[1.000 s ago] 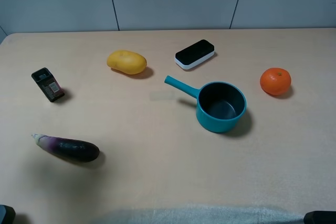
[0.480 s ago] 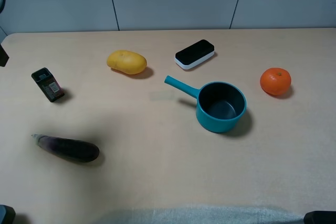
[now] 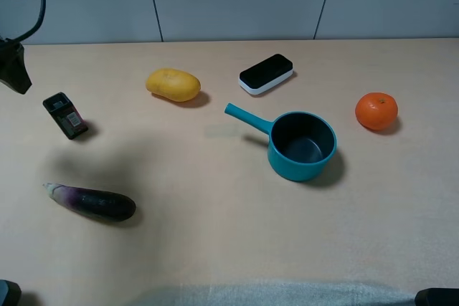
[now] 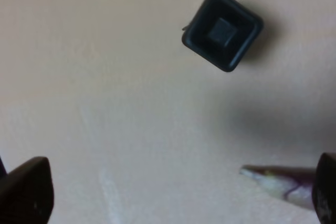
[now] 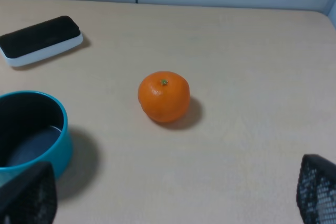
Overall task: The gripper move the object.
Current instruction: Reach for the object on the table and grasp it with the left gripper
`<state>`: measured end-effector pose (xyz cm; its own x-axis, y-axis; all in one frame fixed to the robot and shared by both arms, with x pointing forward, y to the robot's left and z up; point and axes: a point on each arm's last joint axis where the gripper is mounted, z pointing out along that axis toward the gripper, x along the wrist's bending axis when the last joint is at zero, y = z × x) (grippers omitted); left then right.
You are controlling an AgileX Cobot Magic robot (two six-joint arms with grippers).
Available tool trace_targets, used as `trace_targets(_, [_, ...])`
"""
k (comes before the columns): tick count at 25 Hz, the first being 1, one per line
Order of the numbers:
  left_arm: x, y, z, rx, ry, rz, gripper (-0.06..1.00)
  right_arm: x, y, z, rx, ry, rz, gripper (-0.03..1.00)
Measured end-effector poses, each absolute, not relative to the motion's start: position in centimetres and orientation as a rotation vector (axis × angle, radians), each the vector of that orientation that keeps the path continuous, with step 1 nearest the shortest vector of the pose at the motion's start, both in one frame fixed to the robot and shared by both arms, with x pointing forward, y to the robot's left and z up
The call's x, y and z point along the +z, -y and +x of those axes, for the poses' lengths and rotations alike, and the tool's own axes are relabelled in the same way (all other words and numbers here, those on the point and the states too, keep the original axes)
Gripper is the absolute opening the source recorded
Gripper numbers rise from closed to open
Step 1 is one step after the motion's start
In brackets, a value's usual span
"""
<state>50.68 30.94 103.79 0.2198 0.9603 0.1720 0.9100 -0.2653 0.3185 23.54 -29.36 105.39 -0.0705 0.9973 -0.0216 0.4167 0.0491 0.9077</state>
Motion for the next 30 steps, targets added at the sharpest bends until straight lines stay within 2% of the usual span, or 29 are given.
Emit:
trace_targets(8, [103.6,-30.9,51.1,0.557,-1.469,2.596,0.99,105.4,29.4,23.5,0.994,-1.588,1.46,0.69])
trace_targets(13, [101.3,-30.9,52.1,0.444,-1.323,2.77,0.99,105.4,29.4,23.5,0.994,-1.588,1.46,0.69])
trace_targets(30, [97.5,-30.8,58.8,0.288,-1.298,2.863,0.99,105.4,29.4,23.5,0.994,-1.588,1.46,0.69])
